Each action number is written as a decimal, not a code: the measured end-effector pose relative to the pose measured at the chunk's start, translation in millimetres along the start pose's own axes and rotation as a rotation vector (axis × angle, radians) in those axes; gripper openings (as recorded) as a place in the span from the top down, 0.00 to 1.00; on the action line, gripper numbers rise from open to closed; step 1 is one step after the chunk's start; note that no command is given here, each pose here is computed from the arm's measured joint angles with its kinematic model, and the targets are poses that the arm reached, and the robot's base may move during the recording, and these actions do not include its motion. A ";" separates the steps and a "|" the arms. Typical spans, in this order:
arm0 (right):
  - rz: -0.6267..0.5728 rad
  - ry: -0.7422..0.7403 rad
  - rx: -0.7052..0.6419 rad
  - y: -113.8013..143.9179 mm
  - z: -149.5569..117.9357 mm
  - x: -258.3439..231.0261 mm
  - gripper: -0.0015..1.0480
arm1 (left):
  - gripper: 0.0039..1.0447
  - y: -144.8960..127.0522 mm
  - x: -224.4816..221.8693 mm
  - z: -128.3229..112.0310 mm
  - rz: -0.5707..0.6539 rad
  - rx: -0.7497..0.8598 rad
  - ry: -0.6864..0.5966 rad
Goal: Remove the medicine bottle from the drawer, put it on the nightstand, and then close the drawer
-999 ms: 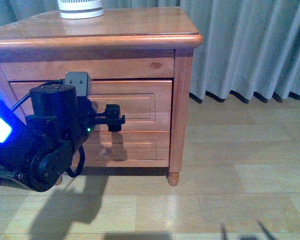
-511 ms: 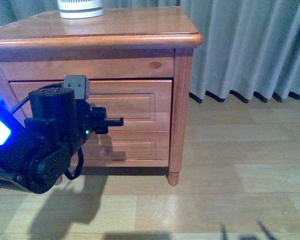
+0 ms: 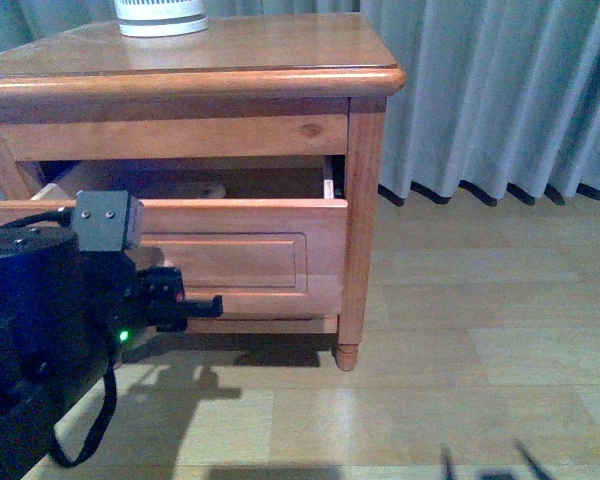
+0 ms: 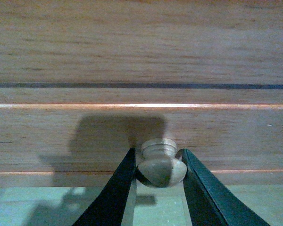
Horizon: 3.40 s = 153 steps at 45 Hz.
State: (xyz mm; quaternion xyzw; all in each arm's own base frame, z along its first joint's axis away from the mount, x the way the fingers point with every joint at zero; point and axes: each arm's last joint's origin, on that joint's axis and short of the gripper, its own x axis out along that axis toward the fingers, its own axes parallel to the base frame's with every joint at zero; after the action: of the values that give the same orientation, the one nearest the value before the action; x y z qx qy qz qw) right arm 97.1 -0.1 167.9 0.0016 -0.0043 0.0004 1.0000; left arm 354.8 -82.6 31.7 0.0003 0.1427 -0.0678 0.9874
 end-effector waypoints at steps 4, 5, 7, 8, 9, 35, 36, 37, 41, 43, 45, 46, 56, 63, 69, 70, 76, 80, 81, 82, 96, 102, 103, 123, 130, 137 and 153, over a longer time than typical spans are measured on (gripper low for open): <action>0.000 0.000 0.000 0.0 0.0 0.0 0.07 | 0.76 0.7 -19.2 -1.7 -0.010 -0.002 0.020; 0.000 0.000 0.000 0.0 0.0 0.0 0.07 | 0.76 0.9 -21.9 -2.2 -0.011 -0.002 0.023; 0.000 0.000 0.000 0.0 0.0 0.0 0.07 | 0.76 1.4 -31.8 -3.5 -0.016 -0.002 0.033; 0.000 0.000 0.000 0.0 0.0 0.0 0.07 | 0.76 1.5 -34.3 -3.9 -0.017 -0.002 0.037; 0.000 0.000 0.000 0.0 0.0 0.0 0.07 | 0.76 1.6 -38.8 -4.8 -0.019 -0.002 0.044; 0.000 0.000 0.000 0.0 0.0 0.0 0.07 | 0.46 -6.6 -86.9 -3.2 -0.053 -0.003 0.086; 0.000 0.000 0.000 0.0 0.0 0.0 0.07 | 0.41 -6.6 -87.0 -2.1 -0.053 -0.004 0.082; 0.000 0.000 0.000 0.0 0.0 0.0 0.07 | 0.38 -6.6 -87.1 -1.6 -0.052 -0.004 0.080; 0.000 0.000 0.000 0.0 0.0 0.0 0.07 | 0.26 -6.5 -87.2 -0.2 -0.050 -0.005 0.073; 0.000 0.000 0.000 0.0 0.0 0.0 0.07 | 0.21 -6.5 -87.4 1.0 -0.050 -0.005 0.069; 0.000 0.000 0.000 0.0 0.0 0.0 0.07 | 0.14 -6.6 -87.9 3.4 -0.051 -0.007 0.060; 0.000 0.000 0.000 0.0 0.0 0.0 0.07 | 0.12 -6.7 -88.0 4.3 -0.051 -0.007 0.057; 0.000 0.000 0.000 0.0 0.0 0.0 0.07 | 0.06 -8.6 -99.2 41.1 -0.096 0.053 -0.027; 0.000 0.000 0.000 0.0 0.0 0.0 0.07 | 0.06 -9.6 -112.1 67.3 -0.138 0.102 -0.052; 0.000 0.000 0.000 0.0 0.0 0.0 0.07 | 0.06 -10.3 -122.0 89.7 -0.162 0.141 -0.076; 0.000 0.000 0.000 0.0 0.0 0.0 0.07 | 0.06 -10.8 -122.1 94.3 -0.166 0.146 -0.083; 0.000 0.000 0.000 0.0 0.0 0.0 0.07 | 0.06 -14.1 -112.3 117.6 -0.177 0.200 -0.120; 0.000 0.000 0.000 0.0 0.0 0.0 0.07 | 0.06 -17.3 -98.9 128.0 -0.195 0.232 -0.124; 0.000 0.000 0.000 0.0 0.0 0.0 0.07 | 0.06 -18.4 -94.2 130.2 -0.205 0.243 -0.120; 0.000 0.000 0.000 0.0 0.0 0.0 0.07 | 0.06 -19.6 -88.9 132.0 -0.215 0.258 -0.114; 0.000 0.000 0.000 0.0 0.0 0.0 0.07 | 0.06 -24.3 -20.9 148.7 -0.177 0.283 -0.041; 0.000 0.000 0.000 0.0 0.0 0.0 0.07 | 0.06 -25.9 -21.9 146.7 -0.182 0.263 -0.036; 0.000 0.000 0.000 0.0 0.0 0.0 0.07 | 0.06 -26.3 -22.4 144.8 -0.184 0.262 -0.031; 0.000 0.000 0.000 0.0 0.0 0.0 0.07 | 0.06 -27.3 -27.4 128.5 -0.194 0.222 0.015; 0.000 0.000 0.000 0.0 0.0 0.0 0.07 | 0.06 -26.7 -29.4 123.3 -0.194 0.217 0.029; 0.000 0.000 0.000 0.0 0.0 0.0 0.07 | 0.06 -25.9 -34.7 128.7 -0.195 0.182 0.006; 0.000 0.000 0.000 0.0 0.0 0.0 0.07 | 0.06 -21.4 -55.4 144.4 -0.215 0.168 -0.020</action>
State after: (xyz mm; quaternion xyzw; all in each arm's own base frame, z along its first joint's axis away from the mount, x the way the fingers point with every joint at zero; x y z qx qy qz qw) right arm 97.1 -0.1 167.9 0.0016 -0.0043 0.0004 1.0000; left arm 340.1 -99.2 186.3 0.0672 0.1257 -0.1848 0.9724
